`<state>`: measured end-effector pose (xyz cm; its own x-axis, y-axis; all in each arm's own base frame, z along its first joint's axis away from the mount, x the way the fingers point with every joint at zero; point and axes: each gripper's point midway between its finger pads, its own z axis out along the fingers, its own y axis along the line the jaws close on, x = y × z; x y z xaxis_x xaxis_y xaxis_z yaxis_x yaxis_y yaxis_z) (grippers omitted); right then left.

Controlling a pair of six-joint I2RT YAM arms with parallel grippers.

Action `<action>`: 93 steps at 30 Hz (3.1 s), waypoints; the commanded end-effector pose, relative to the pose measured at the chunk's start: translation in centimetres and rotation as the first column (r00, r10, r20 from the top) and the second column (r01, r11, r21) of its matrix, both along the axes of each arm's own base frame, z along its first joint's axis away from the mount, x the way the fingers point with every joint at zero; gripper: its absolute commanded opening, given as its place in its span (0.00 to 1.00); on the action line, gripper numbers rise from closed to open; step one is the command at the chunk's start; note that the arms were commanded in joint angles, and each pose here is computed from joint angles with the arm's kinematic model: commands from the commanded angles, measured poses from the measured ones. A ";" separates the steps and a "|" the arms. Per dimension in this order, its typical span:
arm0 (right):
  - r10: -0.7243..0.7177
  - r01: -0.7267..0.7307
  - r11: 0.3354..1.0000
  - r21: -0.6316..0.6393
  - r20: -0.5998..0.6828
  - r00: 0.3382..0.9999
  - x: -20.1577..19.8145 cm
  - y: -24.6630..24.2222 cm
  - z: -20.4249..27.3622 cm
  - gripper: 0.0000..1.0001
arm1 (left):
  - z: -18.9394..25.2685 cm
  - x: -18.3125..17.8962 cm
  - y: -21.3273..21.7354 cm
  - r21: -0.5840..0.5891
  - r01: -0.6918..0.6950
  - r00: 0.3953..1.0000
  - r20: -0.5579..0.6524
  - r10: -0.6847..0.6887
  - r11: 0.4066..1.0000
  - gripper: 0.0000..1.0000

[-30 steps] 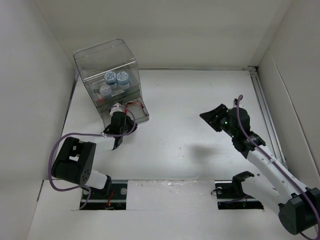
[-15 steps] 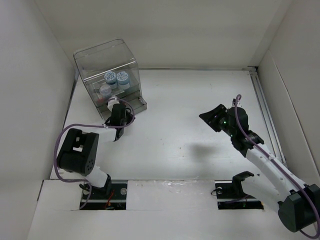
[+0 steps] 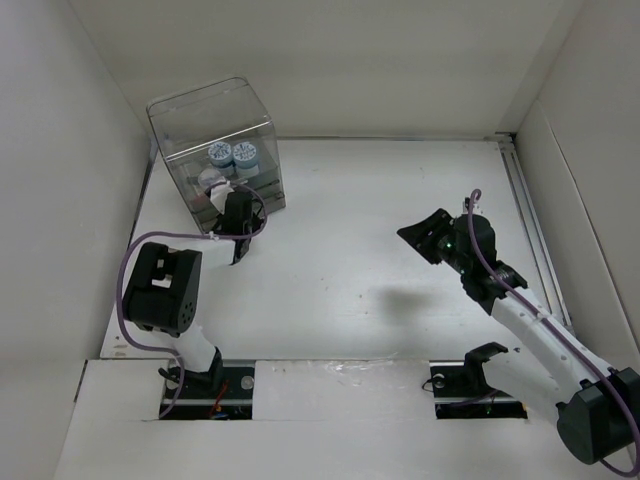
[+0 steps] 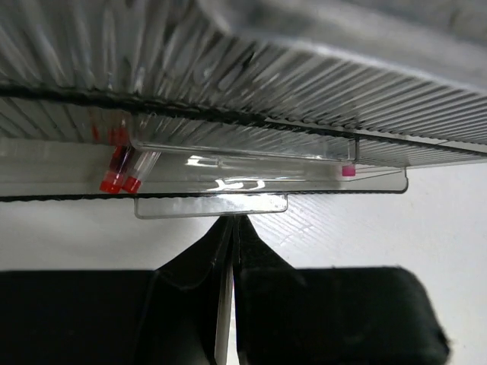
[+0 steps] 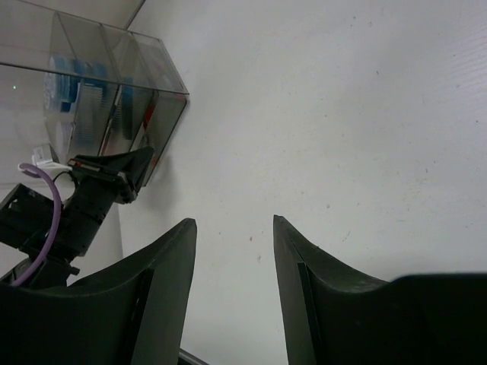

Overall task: Sort the stationery into containers
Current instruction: Close the drawer

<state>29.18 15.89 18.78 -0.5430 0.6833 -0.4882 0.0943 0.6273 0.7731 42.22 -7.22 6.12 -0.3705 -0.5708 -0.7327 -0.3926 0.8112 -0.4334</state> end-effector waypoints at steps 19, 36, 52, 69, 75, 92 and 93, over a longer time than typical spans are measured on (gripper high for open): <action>0.003 -0.003 1.000 -0.006 0.063 0.998 0.7 0.2 0.7 0.51 | -0.1 -2.1 2.3 -0.139 -0.127 0.988 0.069 0.137 0.982 0.00; 0.015 -0.015 1.000 -0.004 0.084 0.996 0.6 0.3 1.2 0.51 | 1.8 -1.4 6.1 -0.294 -0.353 0.906 0.131 0.403 0.888 0.00; 0.033 -0.033 0.999 -0.001 0.083 0.996 0.3 0.7 1.3 0.51 | 3.0 0.7 8.4 -0.293 -0.359 0.882 0.203 0.425 0.886 0.24; 0.061 -0.062 0.998 0.000 0.083 0.995 0.0 1.1 1.0 0.51 | 2.4 1.2 7.2 -0.378 -0.303 0.913 0.149 0.380 0.875 0.00; 0.062 -0.062 0.998 -0.001 0.080 0.995 0.2 1.2 0.8 0.51 | 2.2 2.3 8.6 -0.408 -0.326 0.896 0.155 0.416 0.853 0.00; 0.081 -0.082 0.997 0.002 0.097 0.992 0.4 1.6 1.1 0.51 | 3.4 3.5 8.5 -0.456 -0.270 0.868 0.265 0.420 0.848 0.10; 0.091 -0.091 0.996 0.002 0.098 0.991 0.2 1.8 1.1 0.51 | 4.7 3.4 7.8 -0.468 -0.238 0.862 0.302 0.407 0.851 0.10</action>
